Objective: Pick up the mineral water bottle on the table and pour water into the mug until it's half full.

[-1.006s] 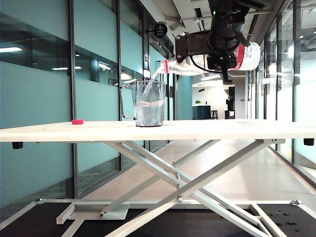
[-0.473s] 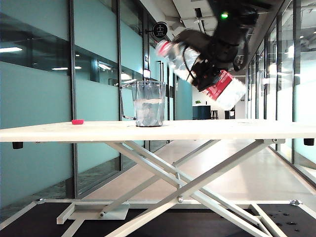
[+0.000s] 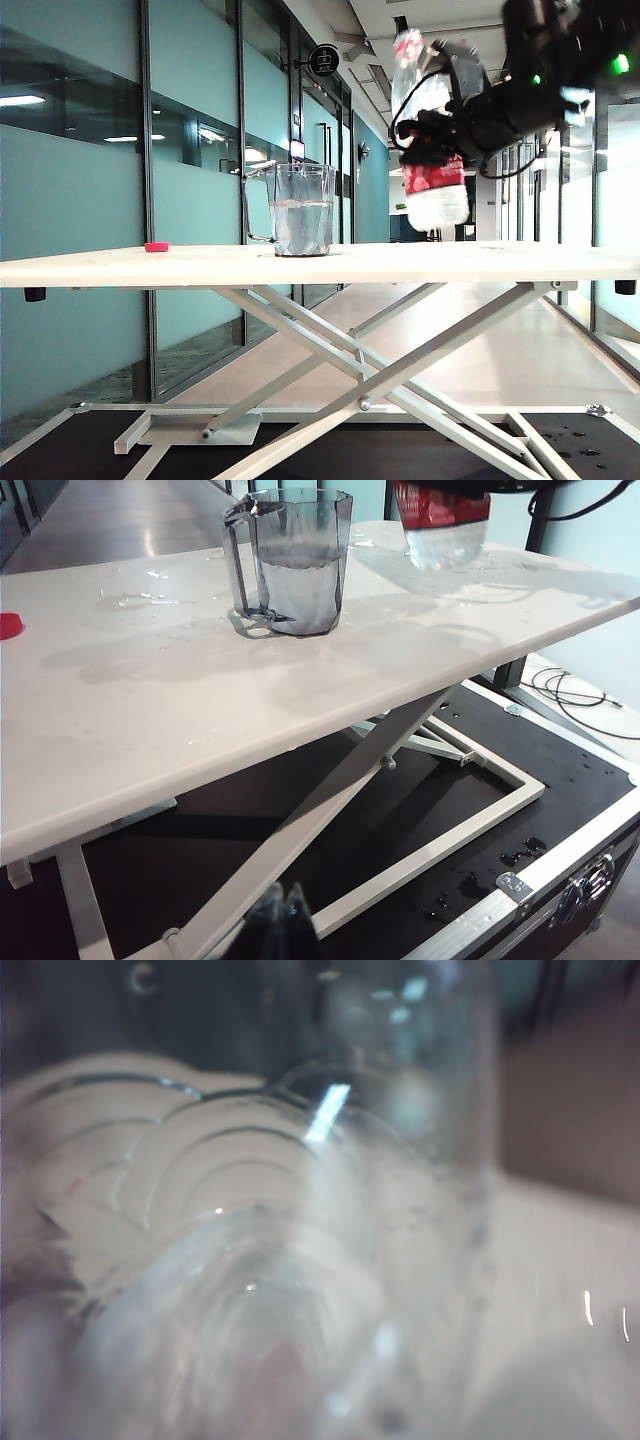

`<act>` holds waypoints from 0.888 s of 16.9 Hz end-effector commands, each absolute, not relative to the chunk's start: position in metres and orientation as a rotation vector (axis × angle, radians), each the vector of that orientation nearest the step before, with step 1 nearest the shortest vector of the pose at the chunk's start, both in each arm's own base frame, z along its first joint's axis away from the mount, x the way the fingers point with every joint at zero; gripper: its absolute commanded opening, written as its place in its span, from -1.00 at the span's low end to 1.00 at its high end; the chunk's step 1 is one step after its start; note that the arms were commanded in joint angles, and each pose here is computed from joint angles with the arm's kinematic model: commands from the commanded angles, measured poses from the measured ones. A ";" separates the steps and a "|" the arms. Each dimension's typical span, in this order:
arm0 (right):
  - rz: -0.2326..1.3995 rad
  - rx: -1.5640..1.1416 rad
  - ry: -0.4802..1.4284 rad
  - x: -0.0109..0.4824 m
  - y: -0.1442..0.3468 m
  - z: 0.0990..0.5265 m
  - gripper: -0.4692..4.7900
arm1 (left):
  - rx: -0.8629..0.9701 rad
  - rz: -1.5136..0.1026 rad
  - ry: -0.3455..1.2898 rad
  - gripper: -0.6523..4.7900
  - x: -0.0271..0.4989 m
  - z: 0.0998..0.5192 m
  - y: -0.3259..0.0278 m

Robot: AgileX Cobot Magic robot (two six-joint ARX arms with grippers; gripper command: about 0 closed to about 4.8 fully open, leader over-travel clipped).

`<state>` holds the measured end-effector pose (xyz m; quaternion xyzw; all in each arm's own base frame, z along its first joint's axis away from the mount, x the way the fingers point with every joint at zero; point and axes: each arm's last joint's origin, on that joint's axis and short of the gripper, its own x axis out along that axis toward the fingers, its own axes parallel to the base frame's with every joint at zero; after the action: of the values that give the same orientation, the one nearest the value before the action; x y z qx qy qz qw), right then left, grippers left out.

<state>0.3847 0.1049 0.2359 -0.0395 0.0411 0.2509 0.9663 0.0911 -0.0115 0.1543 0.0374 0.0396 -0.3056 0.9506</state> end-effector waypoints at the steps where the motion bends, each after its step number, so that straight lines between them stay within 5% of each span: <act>1: 0.583 0.028 -0.054 0.391 0.098 0.228 -0.50 | 0.093 -0.625 0.081 -0.78 0.091 0.154 -0.012; 6: 0.647 0.047 -0.045 0.399 0.099 0.204 -0.36 | 0.093 -0.626 0.080 -0.78 0.091 0.154 -0.012; 10: 0.660 0.048 -0.035 0.399 0.099 0.202 0.24 | 0.094 -0.626 0.080 -0.78 0.091 0.154 -0.012; 13: 0.686 0.049 -0.015 0.398 0.100 0.201 1.00 | 0.093 -0.626 0.080 -0.78 0.091 0.154 -0.012; 15: 0.697 0.050 -0.007 0.398 0.100 0.201 1.00 | 0.093 -0.627 0.080 -0.78 0.091 0.154 -0.012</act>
<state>0.3988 0.0997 0.1961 0.0252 0.0045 0.3345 0.9421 0.0911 -0.0116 0.1541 0.0436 0.0384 -0.3063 0.9502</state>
